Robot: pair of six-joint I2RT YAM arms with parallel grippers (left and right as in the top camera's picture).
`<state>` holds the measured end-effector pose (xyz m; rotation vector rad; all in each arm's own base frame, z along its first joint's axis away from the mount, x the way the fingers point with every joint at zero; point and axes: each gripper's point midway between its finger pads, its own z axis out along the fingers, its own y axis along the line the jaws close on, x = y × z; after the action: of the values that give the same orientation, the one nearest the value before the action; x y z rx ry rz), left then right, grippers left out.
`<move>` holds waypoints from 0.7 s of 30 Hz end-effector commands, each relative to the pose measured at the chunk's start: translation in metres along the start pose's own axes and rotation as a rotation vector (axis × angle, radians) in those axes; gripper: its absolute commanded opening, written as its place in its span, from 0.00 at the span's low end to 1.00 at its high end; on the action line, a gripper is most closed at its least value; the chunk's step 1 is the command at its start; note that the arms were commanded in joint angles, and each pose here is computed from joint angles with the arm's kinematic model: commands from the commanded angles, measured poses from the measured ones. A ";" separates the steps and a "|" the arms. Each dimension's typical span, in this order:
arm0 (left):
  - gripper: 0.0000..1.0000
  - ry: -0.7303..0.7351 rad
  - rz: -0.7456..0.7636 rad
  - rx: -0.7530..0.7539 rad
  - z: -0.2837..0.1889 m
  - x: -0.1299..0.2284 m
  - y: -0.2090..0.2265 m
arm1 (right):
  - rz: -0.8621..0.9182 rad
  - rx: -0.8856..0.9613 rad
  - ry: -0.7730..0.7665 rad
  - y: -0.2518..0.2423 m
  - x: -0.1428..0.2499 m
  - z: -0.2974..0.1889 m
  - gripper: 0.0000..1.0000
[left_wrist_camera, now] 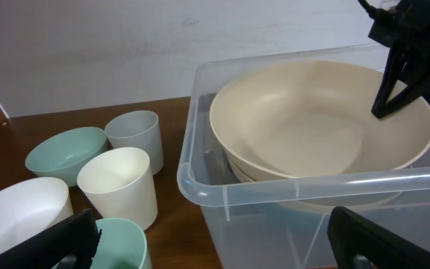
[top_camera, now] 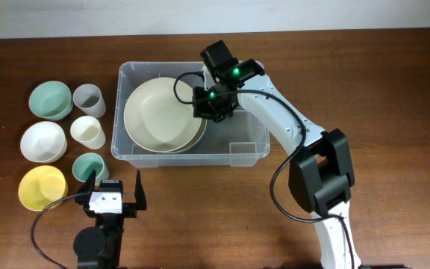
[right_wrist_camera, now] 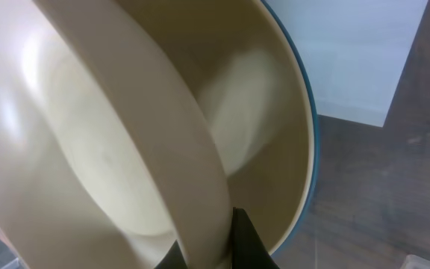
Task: Pack container
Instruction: 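Lower the cream bowl onto the stacked bowls in the bin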
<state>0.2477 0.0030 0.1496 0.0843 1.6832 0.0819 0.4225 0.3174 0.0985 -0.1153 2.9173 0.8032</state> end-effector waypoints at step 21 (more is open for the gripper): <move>1.00 0.010 -0.010 -0.012 0.000 0.003 0.002 | 0.004 -0.027 0.029 0.003 0.005 0.008 0.80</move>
<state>0.2477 0.0030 0.1496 0.0843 1.6832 0.0819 0.4211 0.3203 0.0994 -0.1137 2.9202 0.8364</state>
